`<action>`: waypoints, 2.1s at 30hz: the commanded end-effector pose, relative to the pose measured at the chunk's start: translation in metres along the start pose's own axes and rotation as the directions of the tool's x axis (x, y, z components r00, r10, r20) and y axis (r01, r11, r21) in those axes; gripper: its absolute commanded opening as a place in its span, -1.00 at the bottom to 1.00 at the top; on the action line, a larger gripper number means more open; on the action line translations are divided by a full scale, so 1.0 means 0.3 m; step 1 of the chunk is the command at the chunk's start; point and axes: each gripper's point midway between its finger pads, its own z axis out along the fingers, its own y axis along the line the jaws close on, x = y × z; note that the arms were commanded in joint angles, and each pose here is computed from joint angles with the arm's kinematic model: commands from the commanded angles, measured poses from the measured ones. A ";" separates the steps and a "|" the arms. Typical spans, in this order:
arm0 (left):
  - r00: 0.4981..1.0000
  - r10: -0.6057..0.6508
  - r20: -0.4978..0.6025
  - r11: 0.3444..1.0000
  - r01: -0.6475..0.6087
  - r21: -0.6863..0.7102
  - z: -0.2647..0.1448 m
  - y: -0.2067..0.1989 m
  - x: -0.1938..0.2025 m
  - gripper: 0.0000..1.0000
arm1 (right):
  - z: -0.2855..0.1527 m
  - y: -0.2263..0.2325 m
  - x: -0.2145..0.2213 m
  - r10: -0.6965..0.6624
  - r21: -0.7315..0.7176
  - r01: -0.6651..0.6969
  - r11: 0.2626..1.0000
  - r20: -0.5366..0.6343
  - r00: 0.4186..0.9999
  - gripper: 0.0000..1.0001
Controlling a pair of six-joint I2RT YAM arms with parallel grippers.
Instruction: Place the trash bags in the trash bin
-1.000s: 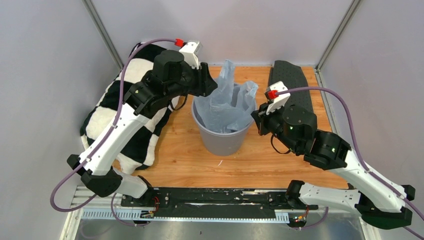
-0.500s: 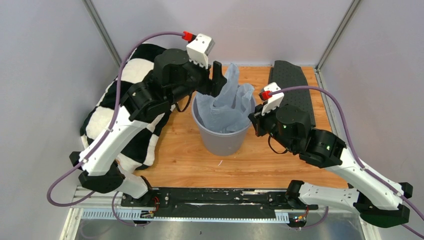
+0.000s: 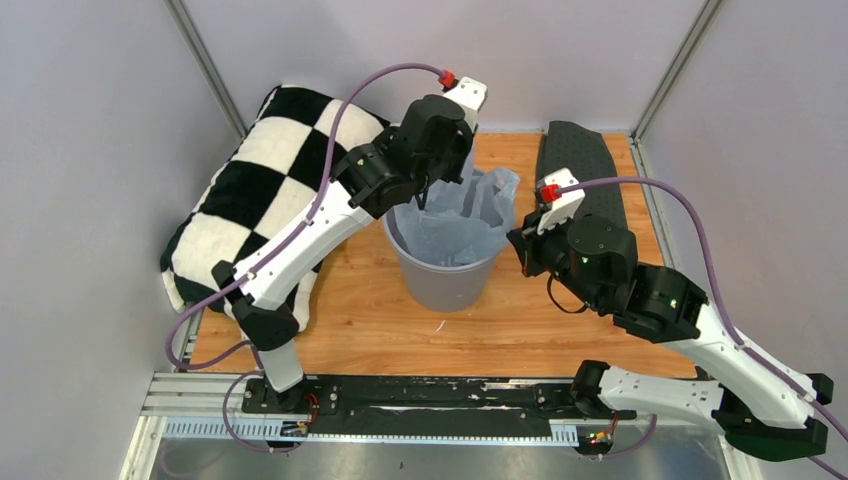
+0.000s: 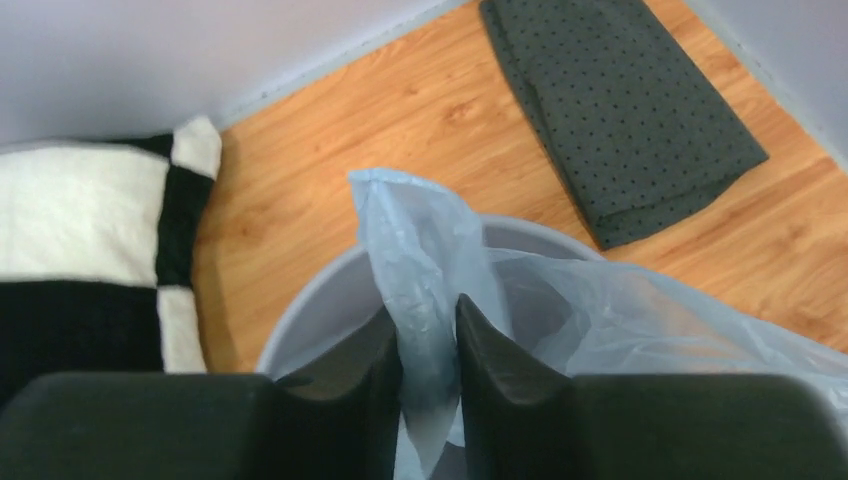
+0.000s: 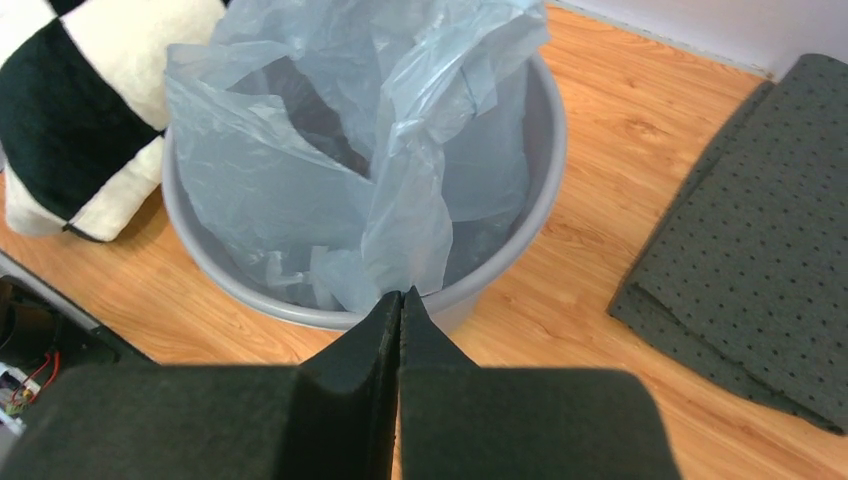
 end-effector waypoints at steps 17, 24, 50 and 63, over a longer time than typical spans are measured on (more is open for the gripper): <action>0.876 -0.476 -0.071 0.876 0.480 0.055 -0.179 0.186 0.080 -1.00 | -0.088 -0.243 0.057 -0.015 0.364 0.042 0.931 -0.077 0.997 -0.99; 0.770 -0.631 -0.095 0.746 0.636 0.200 -0.220 0.094 0.062 -1.00 | -0.105 -0.032 -0.030 -0.112 -0.045 0.110 0.993 -0.044 0.993 -0.06; 0.626 -0.779 0.036 0.618 0.756 0.217 -0.252 0.161 0.035 -1.00 | 0.268 0.326 -0.061 -0.381 -0.378 0.348 0.858 -0.013 0.925 0.31; 0.711 -0.702 0.041 0.711 0.697 0.099 -0.263 0.286 0.154 -1.00 | 0.157 0.359 -0.011 -0.346 -0.501 0.271 0.822 -0.060 0.936 -1.00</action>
